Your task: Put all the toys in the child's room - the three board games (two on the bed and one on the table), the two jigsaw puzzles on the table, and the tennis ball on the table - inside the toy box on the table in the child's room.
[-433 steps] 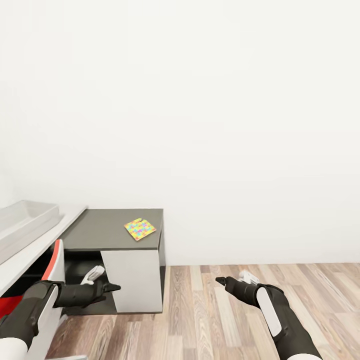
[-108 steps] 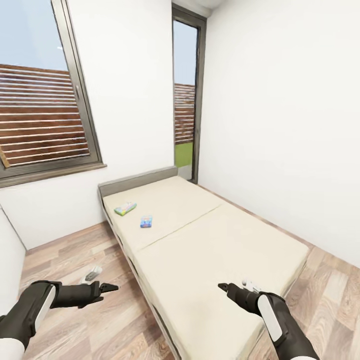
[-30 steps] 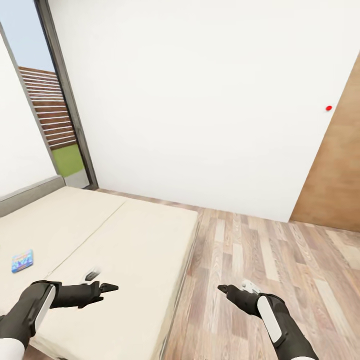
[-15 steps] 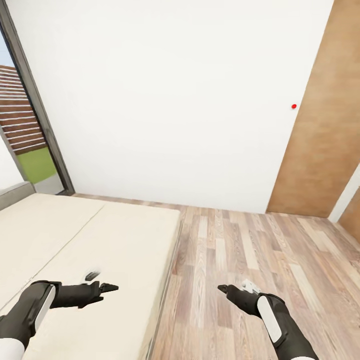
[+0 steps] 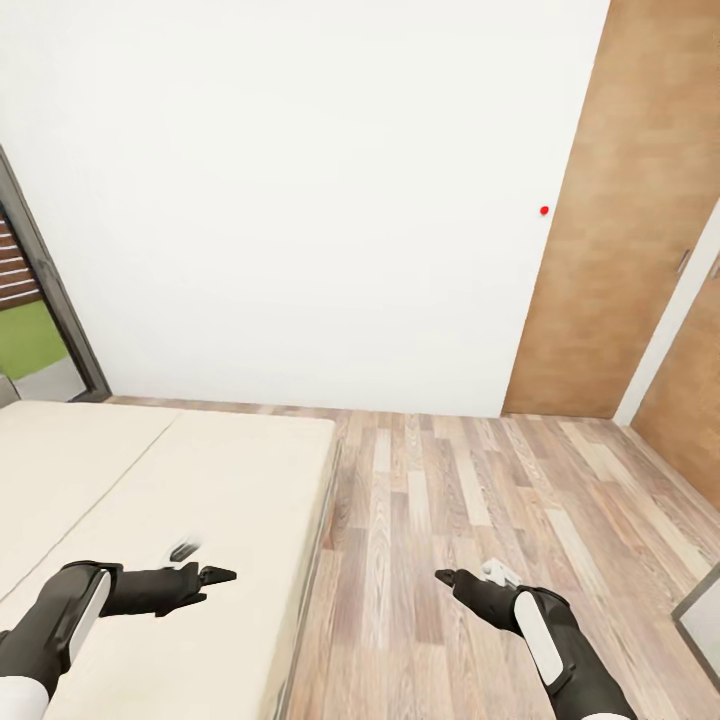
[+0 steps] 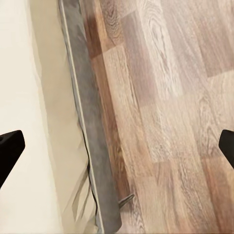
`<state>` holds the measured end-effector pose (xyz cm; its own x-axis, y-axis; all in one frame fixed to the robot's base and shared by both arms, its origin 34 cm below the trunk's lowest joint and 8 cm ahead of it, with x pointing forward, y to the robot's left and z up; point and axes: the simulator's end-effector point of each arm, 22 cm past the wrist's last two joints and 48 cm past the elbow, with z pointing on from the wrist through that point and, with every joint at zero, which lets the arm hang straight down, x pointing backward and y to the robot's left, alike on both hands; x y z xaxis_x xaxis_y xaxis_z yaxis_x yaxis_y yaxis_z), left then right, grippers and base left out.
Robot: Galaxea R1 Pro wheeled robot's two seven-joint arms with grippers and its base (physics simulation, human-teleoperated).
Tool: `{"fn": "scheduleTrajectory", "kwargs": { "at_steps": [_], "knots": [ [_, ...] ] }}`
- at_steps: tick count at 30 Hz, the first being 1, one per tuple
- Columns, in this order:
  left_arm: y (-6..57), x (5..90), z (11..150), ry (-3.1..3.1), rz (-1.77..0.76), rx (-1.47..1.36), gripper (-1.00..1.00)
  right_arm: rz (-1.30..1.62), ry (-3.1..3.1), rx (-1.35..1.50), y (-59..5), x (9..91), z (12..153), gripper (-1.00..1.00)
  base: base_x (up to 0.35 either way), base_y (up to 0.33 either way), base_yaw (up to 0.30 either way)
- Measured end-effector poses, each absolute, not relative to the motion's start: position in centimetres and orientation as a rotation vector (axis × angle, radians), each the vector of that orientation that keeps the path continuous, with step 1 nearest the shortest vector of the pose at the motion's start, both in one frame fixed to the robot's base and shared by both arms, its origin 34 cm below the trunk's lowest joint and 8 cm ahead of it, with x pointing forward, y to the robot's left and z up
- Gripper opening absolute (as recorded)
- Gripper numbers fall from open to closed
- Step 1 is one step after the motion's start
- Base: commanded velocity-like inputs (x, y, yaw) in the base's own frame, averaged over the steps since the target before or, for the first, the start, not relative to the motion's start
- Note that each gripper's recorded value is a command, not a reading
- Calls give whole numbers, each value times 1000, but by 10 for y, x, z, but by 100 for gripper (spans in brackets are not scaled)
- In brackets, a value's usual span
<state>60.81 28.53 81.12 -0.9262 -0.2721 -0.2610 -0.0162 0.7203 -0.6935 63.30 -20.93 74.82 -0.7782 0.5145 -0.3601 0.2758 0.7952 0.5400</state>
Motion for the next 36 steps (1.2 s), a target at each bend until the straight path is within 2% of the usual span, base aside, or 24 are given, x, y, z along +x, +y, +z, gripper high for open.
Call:
{"fn": "scheduleTrajectory", "kwargs": {
  "at_steps": [23,36],
  "knots": [
    [286,608,811,2581,-1033,-225,100,633,2484,585,-209,633,747,100,0,45,-4],
    [289,608,811,2582,-1028,-226,100,634,2482,586,-209,633,748,100,0,220,0]
  ]
}}
